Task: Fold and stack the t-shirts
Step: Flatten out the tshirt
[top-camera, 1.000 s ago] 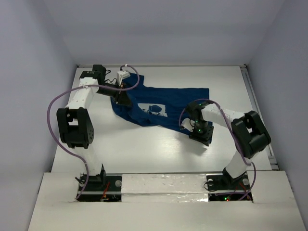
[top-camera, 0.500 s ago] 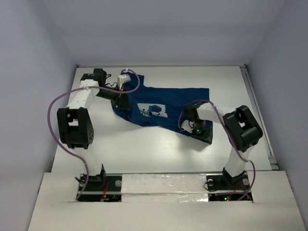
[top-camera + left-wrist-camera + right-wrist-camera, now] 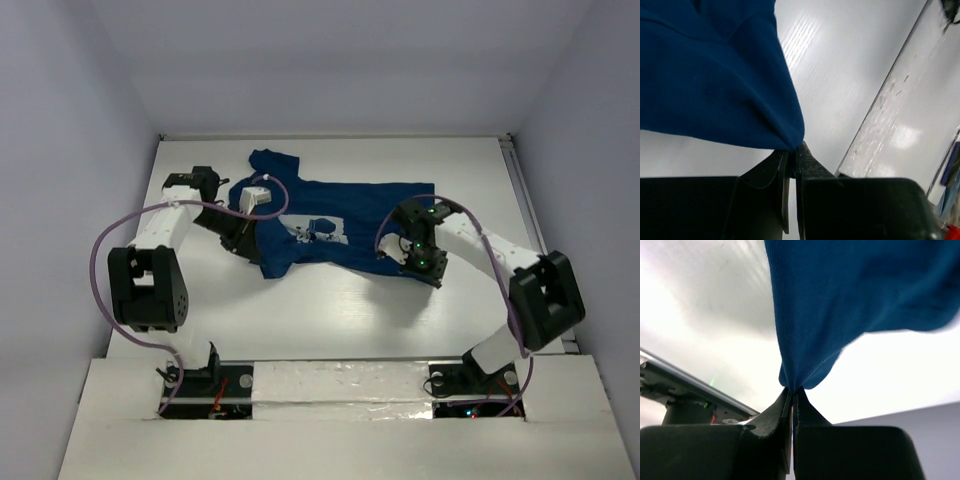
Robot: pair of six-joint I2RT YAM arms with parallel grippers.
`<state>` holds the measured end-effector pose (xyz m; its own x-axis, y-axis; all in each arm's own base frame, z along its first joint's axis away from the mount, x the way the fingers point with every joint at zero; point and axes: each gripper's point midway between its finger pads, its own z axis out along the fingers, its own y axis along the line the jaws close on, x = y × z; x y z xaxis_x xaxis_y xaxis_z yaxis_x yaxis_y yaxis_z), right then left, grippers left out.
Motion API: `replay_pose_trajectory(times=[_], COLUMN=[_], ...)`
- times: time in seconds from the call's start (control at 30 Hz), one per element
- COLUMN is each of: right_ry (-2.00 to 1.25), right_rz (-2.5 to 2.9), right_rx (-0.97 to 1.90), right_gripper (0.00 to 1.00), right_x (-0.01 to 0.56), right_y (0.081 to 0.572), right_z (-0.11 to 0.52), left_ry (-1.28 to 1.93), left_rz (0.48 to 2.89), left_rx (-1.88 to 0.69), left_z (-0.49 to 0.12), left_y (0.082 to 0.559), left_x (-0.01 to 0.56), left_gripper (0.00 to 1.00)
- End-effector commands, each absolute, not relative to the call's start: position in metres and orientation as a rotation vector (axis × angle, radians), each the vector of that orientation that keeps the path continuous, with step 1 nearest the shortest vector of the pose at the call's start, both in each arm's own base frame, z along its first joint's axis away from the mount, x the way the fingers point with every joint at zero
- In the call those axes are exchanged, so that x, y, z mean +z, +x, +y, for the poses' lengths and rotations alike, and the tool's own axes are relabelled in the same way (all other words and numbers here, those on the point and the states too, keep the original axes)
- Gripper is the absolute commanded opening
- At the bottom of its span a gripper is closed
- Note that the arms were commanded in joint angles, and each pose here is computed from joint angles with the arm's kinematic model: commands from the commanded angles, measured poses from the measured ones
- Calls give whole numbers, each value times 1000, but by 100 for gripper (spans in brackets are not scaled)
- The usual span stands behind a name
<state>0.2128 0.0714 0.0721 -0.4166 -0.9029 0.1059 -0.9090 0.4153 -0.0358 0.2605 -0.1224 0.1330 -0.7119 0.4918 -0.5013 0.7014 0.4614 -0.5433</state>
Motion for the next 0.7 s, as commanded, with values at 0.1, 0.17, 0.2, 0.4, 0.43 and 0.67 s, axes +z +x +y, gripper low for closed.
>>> replay_pose_trajectory(times=[0.1, 0.17, 0.2, 0.4, 0.43, 0.67], right_ry=[1741, 1731, 1726, 1701, 1694, 1677], right_rz=[-2474, -2464, -2453, -2395, -2389, -2355], right_rx=[104, 127, 146, 235, 250, 269], right_gripper=[0, 0, 0, 0, 0, 0], right_x=[98, 97, 98, 101, 100, 94], right_y=[184, 180, 178, 168, 167, 165], right_z=[57, 51, 47, 28, 26, 21], left_ry=[1009, 1019, 1052, 1151, 1145, 1241], left_rz=[2734, 2809, 2848, 3059, 3055, 3025], left_rx=[-783, -725, -641, -521, -511, -462], left_z=[-78, -67, -57, -26, -24, -19], left_y=[210, 197, 189, 126, 127, 130], left_x=[115, 103, 98, 62, 64, 65], left_gripper=[0, 0, 0, 0, 0, 0])
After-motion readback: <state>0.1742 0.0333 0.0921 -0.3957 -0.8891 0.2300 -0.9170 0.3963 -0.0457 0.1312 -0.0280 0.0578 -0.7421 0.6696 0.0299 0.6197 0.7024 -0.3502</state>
